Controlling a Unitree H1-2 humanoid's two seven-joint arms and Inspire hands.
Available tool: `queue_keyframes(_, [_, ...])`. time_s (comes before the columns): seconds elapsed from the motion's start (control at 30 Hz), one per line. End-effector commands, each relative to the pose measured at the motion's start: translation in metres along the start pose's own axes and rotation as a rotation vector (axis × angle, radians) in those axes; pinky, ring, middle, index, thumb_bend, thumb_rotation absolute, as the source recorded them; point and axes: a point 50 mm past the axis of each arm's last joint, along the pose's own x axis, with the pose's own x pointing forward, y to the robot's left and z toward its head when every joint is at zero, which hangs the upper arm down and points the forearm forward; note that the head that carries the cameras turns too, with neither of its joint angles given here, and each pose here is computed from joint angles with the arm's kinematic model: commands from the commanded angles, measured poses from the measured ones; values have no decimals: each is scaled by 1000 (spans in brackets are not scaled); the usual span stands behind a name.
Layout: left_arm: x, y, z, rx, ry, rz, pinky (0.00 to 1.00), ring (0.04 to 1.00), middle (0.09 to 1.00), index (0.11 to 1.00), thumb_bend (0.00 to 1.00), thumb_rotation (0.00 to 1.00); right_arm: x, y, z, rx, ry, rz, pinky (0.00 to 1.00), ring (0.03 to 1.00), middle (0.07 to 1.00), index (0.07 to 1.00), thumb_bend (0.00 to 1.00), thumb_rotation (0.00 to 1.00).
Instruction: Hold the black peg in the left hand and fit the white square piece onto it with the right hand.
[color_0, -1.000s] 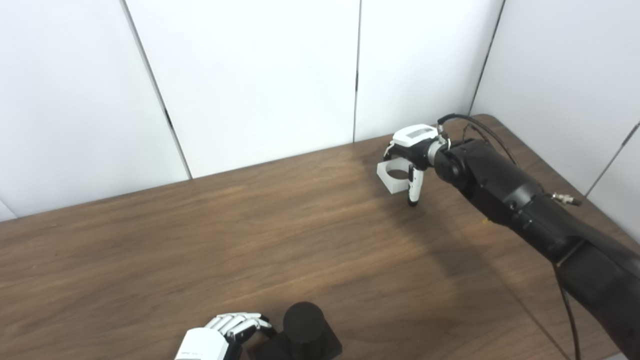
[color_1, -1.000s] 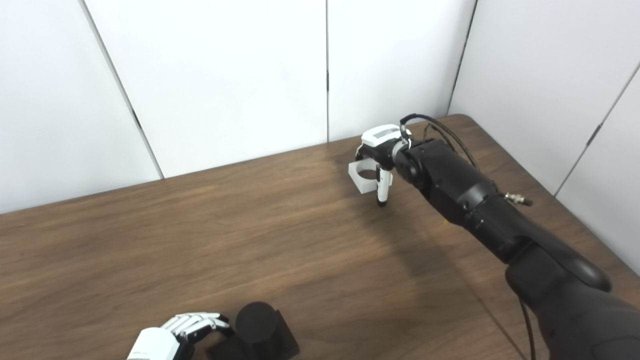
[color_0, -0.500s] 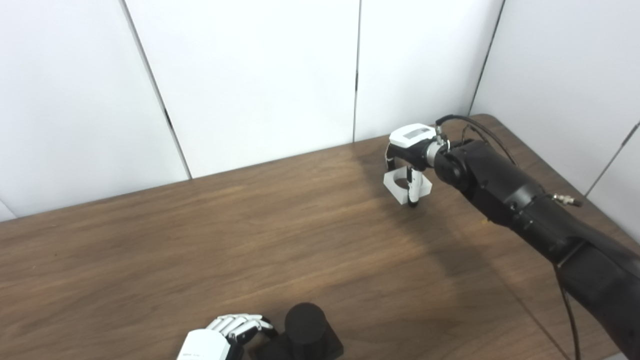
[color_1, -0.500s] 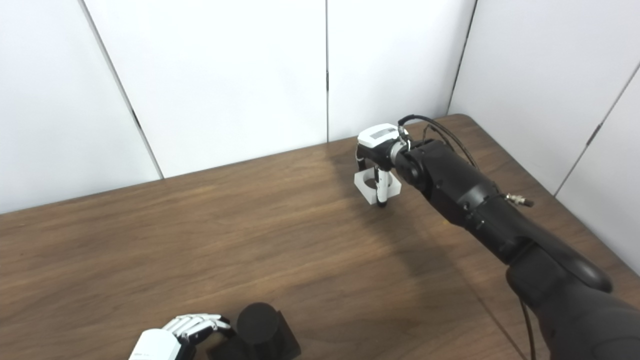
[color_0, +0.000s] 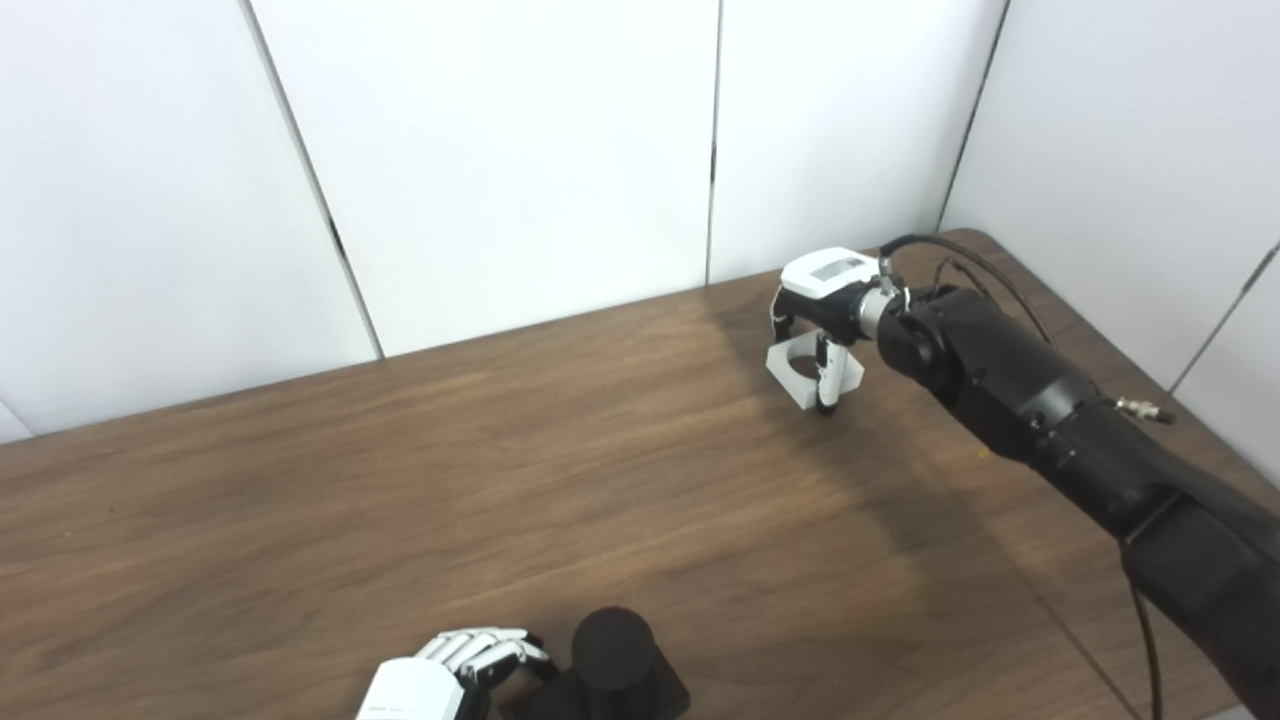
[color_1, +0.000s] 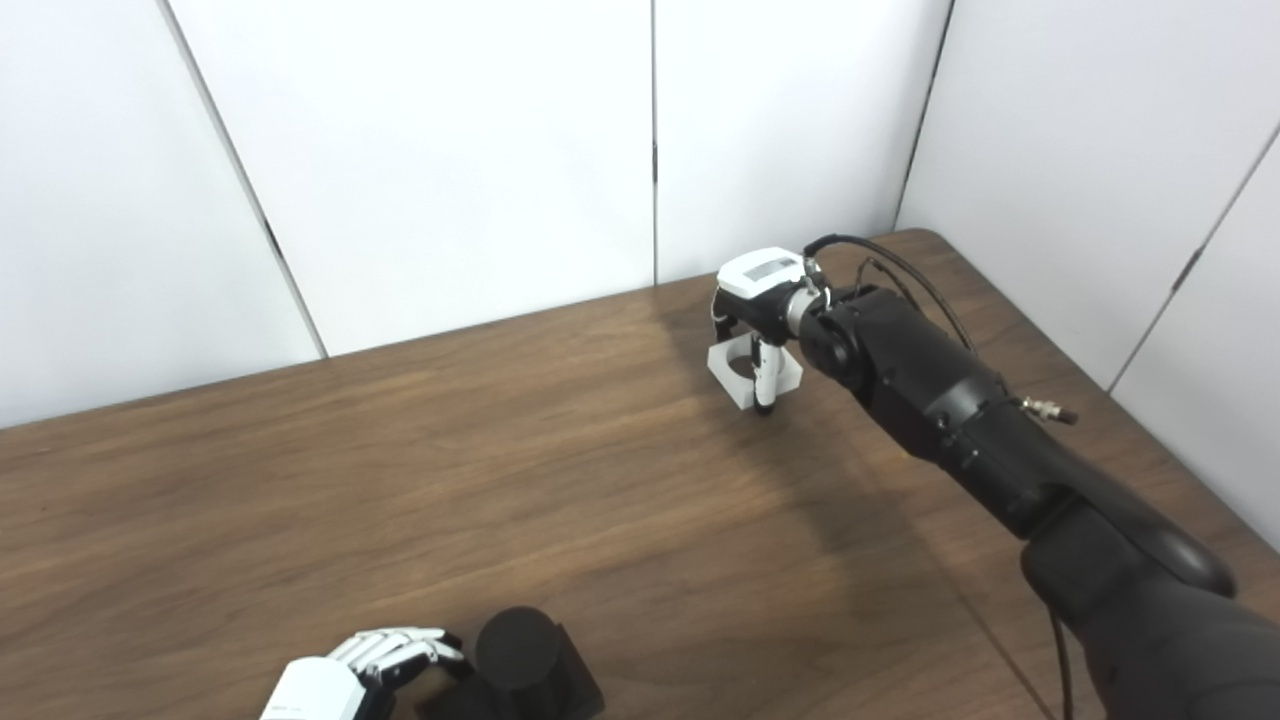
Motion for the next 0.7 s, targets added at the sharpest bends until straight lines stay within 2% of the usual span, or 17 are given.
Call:
queue_keyframes(0.0, [-4,-7,5,0,-8,-77,716,739,723,486,515,41,-3,-18,-5,-14,-7,-60,825,862,775,487,523,131])
queue_keyframes(0.1, [-3,-2,8,-2,4,-83,723,750,734,487,515,42,-9,-31,-4,-25,-42,-78,823,863,768,486,523,129])
queue_keyframes(0.37, [9,3,13,15,16,-100,754,768,739,488,514,42,-56,-76,8,-34,-187,-185,806,855,771,484,524,130])
queue_keyframes(0.53, [18,1,10,25,18,-100,761,772,744,488,514,41,-93,-98,29,-85,-318,-246,794,850,763,484,524,133])
queue_keyframes(0.67, [22,0,9,30,25,-103,763,776,746,488,513,42,-125,-114,49,-74,-390,-278,787,856,767,484,525,133])
